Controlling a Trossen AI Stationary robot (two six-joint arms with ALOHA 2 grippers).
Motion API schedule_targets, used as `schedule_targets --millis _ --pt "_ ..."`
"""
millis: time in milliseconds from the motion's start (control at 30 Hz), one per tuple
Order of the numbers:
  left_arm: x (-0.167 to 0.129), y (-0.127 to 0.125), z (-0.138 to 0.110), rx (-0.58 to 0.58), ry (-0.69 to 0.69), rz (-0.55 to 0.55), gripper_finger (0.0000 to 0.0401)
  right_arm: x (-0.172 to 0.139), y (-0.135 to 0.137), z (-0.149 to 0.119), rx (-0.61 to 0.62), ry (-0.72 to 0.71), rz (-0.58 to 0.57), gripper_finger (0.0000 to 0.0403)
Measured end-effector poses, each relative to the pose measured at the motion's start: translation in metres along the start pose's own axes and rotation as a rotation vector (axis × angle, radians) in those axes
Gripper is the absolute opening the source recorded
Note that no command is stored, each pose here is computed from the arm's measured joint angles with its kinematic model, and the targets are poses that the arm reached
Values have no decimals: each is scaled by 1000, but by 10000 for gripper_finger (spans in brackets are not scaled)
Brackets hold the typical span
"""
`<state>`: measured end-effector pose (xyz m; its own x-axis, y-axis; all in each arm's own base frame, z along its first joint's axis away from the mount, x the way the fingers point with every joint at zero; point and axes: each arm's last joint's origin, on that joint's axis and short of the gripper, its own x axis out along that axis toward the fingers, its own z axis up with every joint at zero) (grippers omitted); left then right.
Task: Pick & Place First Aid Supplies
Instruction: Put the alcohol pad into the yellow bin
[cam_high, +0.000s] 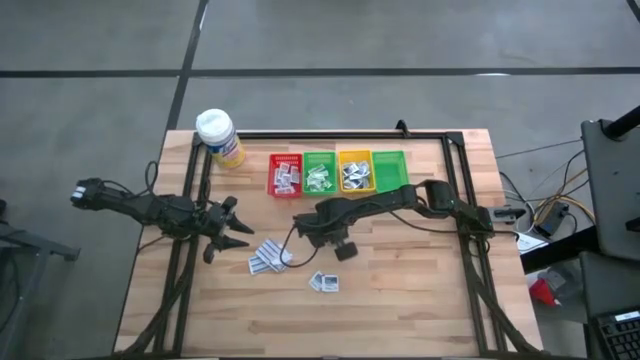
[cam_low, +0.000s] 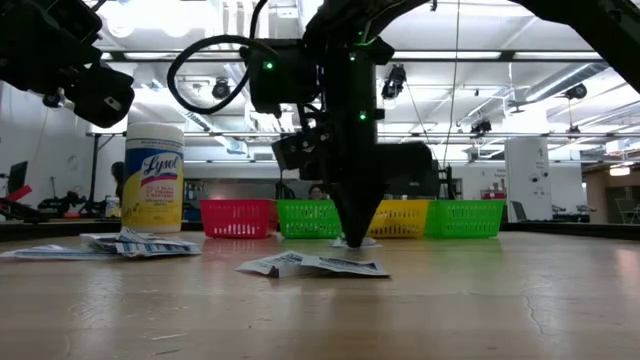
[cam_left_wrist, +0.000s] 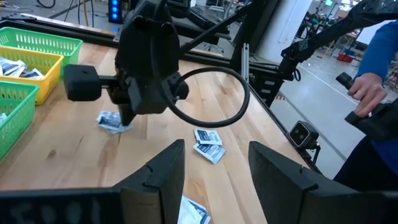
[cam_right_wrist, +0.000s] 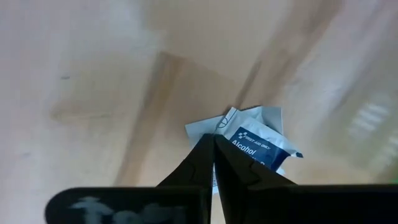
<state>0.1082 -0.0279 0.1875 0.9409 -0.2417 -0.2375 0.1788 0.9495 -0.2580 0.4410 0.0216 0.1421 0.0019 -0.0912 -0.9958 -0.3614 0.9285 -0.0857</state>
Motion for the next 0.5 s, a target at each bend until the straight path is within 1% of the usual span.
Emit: schedule_targets --millis 167,267,333,500 --pt "0 0 0 0 1 0 172 1 2 -3 28 23 56 8" --pt "0 0 0 0 1 0 172 1 6 -3 31 -9 194 8" --pt "0 0 0 0 1 0 172 0 9 -2 6 -43 278 8" --pt "0 0 0 2 2 0 172 0 15 2 -48 -111 408 8"
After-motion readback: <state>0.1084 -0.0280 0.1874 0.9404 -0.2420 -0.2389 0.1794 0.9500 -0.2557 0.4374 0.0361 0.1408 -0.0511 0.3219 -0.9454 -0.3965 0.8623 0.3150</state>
